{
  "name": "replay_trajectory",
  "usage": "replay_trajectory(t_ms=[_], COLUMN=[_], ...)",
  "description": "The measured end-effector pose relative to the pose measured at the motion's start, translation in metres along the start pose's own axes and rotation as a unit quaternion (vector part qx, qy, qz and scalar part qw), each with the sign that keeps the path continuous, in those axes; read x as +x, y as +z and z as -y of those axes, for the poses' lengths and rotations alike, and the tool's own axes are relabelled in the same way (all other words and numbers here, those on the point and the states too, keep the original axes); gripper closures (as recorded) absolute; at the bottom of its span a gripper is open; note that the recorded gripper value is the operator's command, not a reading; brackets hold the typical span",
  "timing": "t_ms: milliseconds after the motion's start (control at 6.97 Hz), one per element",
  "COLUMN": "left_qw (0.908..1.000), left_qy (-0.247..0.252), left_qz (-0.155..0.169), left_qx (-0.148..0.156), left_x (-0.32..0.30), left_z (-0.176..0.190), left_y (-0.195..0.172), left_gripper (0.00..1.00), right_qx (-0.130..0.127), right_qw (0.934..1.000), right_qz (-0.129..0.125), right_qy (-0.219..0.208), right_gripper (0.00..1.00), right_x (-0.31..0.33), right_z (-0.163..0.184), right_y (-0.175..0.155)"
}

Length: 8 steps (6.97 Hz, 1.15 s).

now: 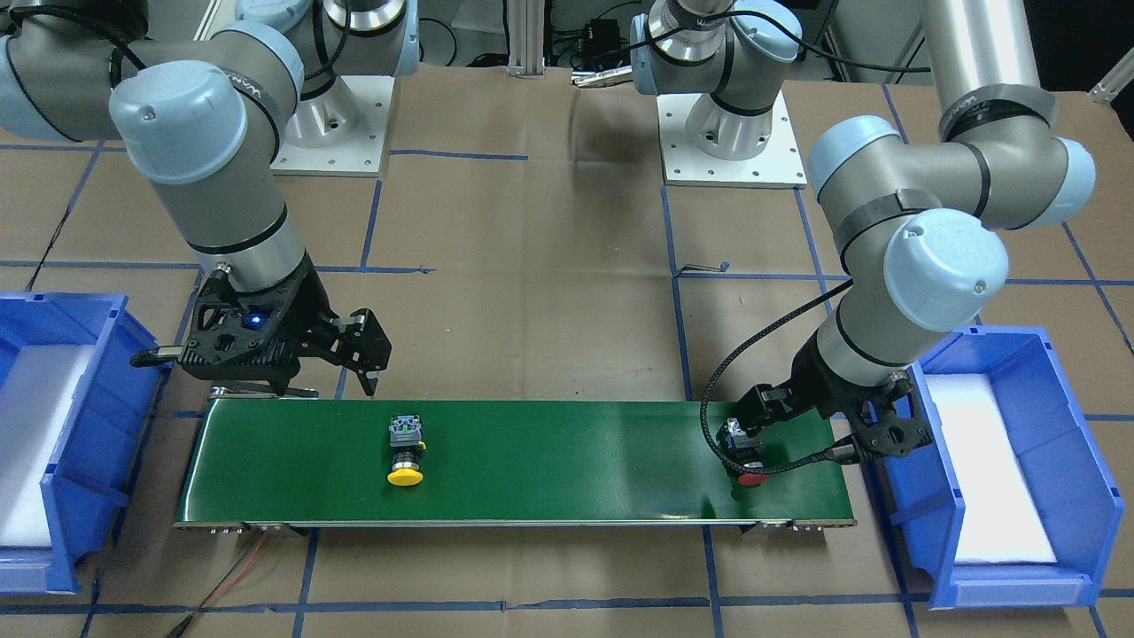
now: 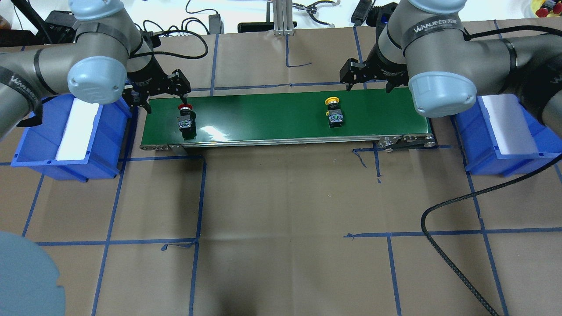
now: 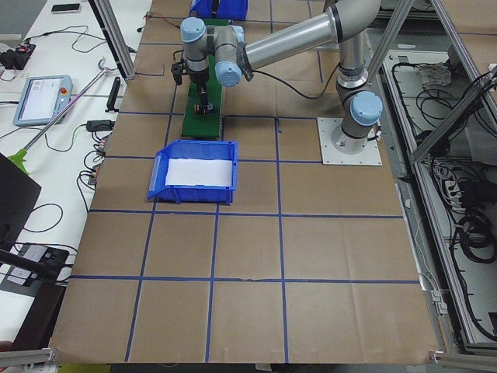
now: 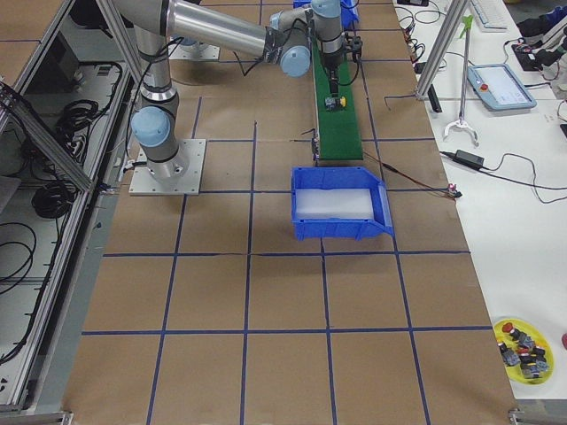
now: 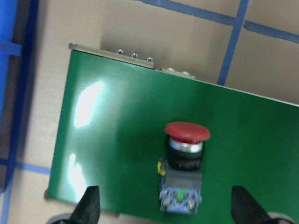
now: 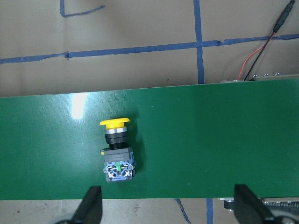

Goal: Transport two buttons from left to right
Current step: 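Lower the right gripper onto the yellow button and grasp it while the left gripper withdraws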

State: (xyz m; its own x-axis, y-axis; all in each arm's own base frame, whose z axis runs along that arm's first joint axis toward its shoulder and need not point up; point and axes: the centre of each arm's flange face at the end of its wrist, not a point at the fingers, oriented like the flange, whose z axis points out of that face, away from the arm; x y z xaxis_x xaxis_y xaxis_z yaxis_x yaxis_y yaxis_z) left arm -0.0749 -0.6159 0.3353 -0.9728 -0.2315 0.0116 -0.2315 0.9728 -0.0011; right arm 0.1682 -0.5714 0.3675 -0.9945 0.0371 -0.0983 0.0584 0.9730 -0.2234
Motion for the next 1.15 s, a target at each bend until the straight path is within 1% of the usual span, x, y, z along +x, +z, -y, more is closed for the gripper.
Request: replay_trajectory(t_ms=[143,287,430,574,717,861,1147], left_qw=[1.0,0.9998,0.9995,0.9991,0.9982,0.9967,0.9953], left_qy=[0.005,0.013,0.027,0.041,0.057,0.079,0.096], left_qz=[0.001,0.001,0.002,0.003,0.005,0.007,0.008], left_qx=[-0.009,-0.016,-0.016,-0.015,-0.016,-0.015,-0.006], left_x=[0.001,0.007,0.017,0.022,0.021,0.015,0.009], left_z=[-0.014,-0.033,-0.054,-0.074,-0.094,-0.108,-0.117], left_y=[-0.03,-0.059,-0.085,-0.107,-0.124,-0.135,-0.145], left_gripper=[0.0,0.0,0.0,0.0,0.0,0.0,0.0], right_qx=[0.011,0.038,0.059,0.063,0.056,0.042,0.011], right_qw=[0.9999,0.9993,0.9982,0.998,0.9984,0.9991,0.9999], right_qz=[0.001,0.002,0.0,-0.002,-0.003,-0.005,-0.008], right_qy=[-0.001,-0.004,-0.007,-0.007,-0.007,-0.007,-0.005], right_gripper=[0.0,0.0,0.0,0.0,0.0,0.0,0.0], right_x=[0.0,-0.001,-0.002,-0.002,-0.001,0.0,0.002], right_z=[0.005,0.01,0.015,0.017,0.018,0.018,0.016], right_y=[0.004,0.003,0.004,0.012,0.024,0.04,0.071])
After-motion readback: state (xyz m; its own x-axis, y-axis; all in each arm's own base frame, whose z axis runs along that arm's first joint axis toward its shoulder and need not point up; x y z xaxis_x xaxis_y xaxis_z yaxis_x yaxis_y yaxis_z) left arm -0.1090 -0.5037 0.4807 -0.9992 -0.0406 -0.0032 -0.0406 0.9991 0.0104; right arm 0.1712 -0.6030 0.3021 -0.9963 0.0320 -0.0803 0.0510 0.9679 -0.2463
